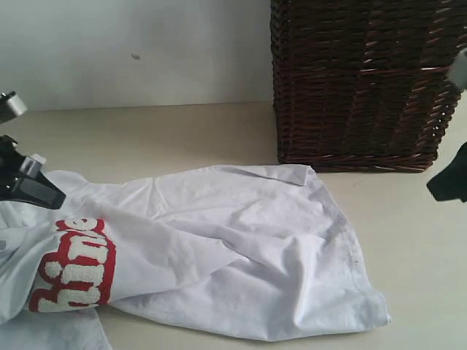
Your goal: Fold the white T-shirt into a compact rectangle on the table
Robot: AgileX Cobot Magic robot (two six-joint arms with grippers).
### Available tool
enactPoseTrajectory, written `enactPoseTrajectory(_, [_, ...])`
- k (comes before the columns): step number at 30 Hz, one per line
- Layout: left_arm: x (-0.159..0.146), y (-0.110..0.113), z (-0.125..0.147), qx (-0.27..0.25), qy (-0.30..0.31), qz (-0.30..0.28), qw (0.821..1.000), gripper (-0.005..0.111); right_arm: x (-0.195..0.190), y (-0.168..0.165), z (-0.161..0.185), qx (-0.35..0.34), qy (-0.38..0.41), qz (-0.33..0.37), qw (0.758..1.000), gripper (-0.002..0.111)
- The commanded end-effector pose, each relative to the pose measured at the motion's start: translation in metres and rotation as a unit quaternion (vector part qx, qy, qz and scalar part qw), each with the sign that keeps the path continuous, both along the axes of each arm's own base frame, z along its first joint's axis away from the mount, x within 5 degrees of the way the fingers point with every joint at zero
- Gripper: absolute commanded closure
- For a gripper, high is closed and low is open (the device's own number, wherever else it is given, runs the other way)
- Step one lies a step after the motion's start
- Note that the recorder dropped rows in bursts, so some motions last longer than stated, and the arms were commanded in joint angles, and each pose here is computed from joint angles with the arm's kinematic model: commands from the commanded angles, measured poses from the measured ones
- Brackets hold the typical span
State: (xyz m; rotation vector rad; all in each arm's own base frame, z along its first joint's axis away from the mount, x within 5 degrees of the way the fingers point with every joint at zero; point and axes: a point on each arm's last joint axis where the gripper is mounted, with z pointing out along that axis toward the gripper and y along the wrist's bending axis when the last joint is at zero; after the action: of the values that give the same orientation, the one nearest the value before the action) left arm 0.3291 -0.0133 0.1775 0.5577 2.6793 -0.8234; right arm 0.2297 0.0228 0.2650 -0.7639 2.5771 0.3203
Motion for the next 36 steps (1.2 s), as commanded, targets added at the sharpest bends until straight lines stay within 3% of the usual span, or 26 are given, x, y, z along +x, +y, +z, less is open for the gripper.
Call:
enactPoseTrajectory(1, [0.001,-0.013,-0.006,0.001,-0.004,-0.015,1.0,0.106,0.026,-0.008,-0.025,-0.049,0.03,0.04,0.998,0.085])
enactPoseTrajectory(5, [0.002,-0.015,-0.006,0.006,-0.014,-0.024,1.0,0.107,0.053,-0.006,-0.054,-0.014,0.034,-0.04,0.999,0.085])
enactPoseTrajectory(10, [0.007,-0.011,-0.01,0.034,-0.041,-0.027,0.998,0.107,0.072,-0.007,-0.073,-0.005,0.011,-0.084,0.996,0.085])
enactPoseTrajectory(12, [0.008,-0.01,-0.011,0.041,-0.047,-0.024,0.998,0.107,0.077,-0.004,-0.095,0.009,0.054,-0.101,0.993,0.085])
enactPoseTrajectory(13, [0.008,-0.01,-0.011,0.043,-0.049,-0.023,0.998,0.107,0.076,0.005,-0.103,0.018,0.077,-0.046,0.996,0.085])
enactPoseTrajectory(14, [0.009,-0.009,-0.012,0.045,-0.05,-0.022,0.997,0.107,0.073,0.021,-0.11,0.031,0.081,0.112,0.99,0.086])
enactPoseTrajectory(15, [0.009,-0.009,-0.012,0.048,-0.053,-0.028,0.997,0.107,0.068,0.037,-0.114,0.056,0.081,0.238,0.966,0.086])
enactPoseTrajectory(16, [0.007,-0.009,-0.012,0.055,-0.058,-0.046,0.996,0.107,0.071,0.055,-0.115,0.066,0.053,0.291,0.953,0.086])
enactPoseTrajectory(18, [0.005,-0.008,-0.015,0.077,-0.061,-0.076,0.992,0.107,0.08,0.079,-0.112,0.032,0.013,0.286,0.958,0.086])
enactPoseTrajectory(23, [0.008,-0.01,-0.041,0.102,-0.05,-0.079,0.99,0.107,0.084,0.098,-0.138,0.009,0.05,0.245,0.968,0.086])
enactPoseTrajectory(25, [0.009,-0.012,-0.051,0.103,-0.039,-0.081,0.991,0.107,0.088,0.097,-0.152,-0.002,0.066,0.205,0.977,0.088])
enactPoseTrajectory(30, [0.014,-0.012,-0.065,0.116,-0.041,-0.069,0.99,0.107,0.094,0.086,-0.168,-0.07,0.056,0.202,0.975,0.095])
enactPoseTrajectory(36, [0.023,-0.005,-0.083,0.153,-0.062,-0.057,0.985,0.107,0.106,0.077,-0.19,-0.121,0.042,0.141,0.982,0.097])
